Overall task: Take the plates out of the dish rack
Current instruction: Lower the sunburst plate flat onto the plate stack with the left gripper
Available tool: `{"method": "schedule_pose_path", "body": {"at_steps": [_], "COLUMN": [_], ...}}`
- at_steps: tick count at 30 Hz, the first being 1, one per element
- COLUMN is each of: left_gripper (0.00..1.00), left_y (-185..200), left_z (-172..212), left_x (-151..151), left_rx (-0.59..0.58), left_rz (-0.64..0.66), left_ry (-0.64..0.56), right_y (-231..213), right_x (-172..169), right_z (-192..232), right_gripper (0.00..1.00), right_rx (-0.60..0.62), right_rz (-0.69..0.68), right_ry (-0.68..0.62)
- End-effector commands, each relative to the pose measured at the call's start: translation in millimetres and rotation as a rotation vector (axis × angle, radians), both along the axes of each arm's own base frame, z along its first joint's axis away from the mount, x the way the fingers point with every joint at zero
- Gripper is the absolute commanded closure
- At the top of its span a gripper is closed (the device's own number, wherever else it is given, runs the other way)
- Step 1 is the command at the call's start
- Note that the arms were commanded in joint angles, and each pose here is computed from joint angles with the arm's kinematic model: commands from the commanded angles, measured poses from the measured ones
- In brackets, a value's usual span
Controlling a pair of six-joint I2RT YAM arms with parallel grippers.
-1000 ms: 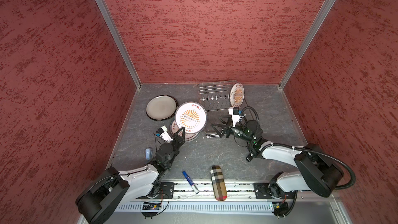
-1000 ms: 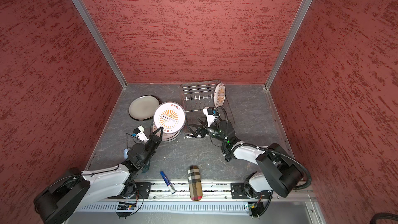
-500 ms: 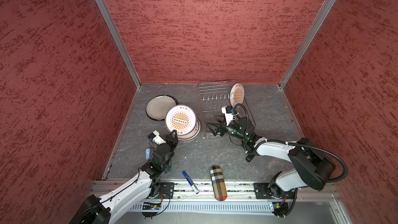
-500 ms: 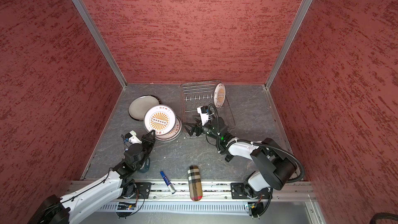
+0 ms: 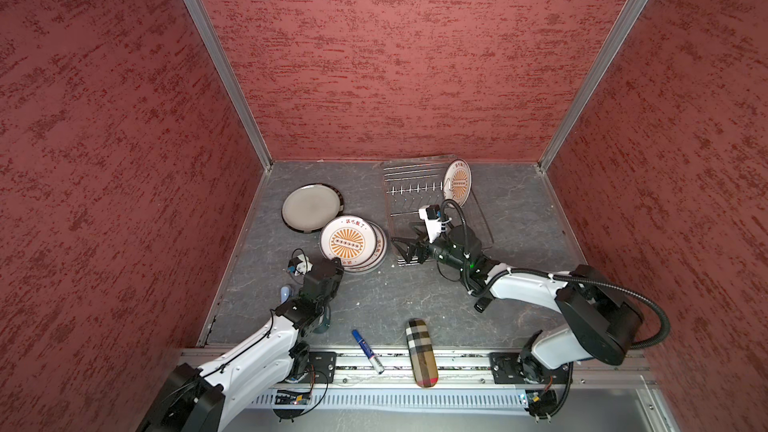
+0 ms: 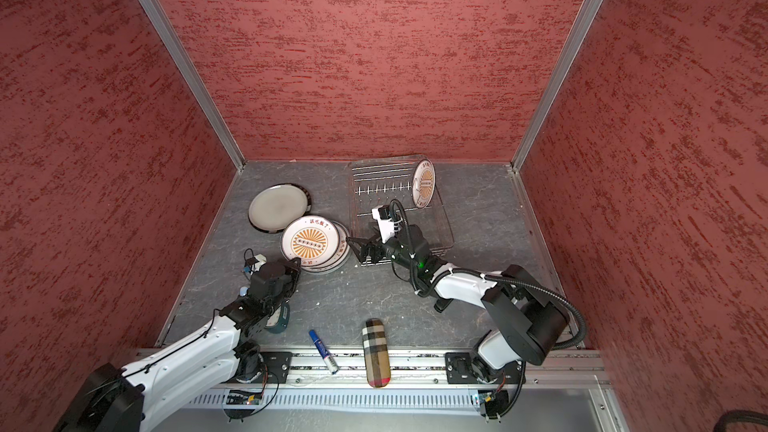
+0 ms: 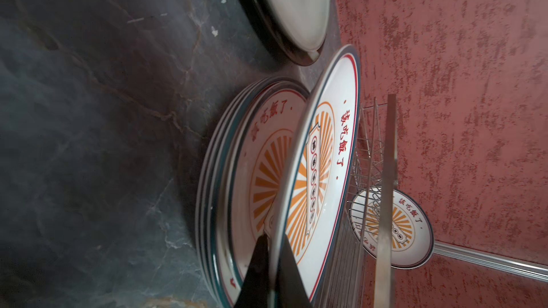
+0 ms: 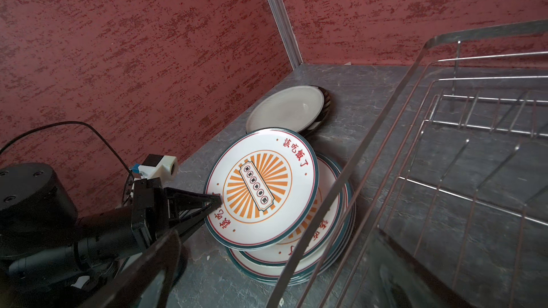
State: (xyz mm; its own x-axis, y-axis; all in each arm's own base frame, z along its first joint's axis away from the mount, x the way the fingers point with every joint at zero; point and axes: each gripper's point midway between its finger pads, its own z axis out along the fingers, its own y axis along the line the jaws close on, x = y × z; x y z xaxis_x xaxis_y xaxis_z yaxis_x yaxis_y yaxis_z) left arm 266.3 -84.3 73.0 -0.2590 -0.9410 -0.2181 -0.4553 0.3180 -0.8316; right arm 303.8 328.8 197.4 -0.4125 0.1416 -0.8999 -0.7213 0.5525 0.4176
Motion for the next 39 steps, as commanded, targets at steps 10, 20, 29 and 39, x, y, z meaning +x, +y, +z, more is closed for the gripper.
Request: {"method": "schedule_pose_path", "body": {"at_steps": [10, 20, 29, 39], "left_gripper": [1.0, 0.68, 0.56, 0.49], "left_y": [-16, -19, -25, -24], "left_z": [7, 9, 10, 11], "left_x": [9, 2, 2, 4], "left_rx": [-0.09, -0.115, -0.119, -0.088], "left_rz": [-0.017, -0.044, -0.069, -0.062], "left_ry": [0.037, 0.069, 0.074, 0.1], "right_y": [-2, -2, -4, -3], "right_x": [5, 4, 3, 5], "right_z": [6, 7, 12, 13], "right_gripper": [0.01, 0.01, 0.01, 0.01], "right_rx": [-0.019, -0.017, -0.02, -0.026], "right_rz": [-0.036, -0.035, -0.037, -0.043], "right_ry": [-0.041, -0.043, -0.054, -0.06]}}
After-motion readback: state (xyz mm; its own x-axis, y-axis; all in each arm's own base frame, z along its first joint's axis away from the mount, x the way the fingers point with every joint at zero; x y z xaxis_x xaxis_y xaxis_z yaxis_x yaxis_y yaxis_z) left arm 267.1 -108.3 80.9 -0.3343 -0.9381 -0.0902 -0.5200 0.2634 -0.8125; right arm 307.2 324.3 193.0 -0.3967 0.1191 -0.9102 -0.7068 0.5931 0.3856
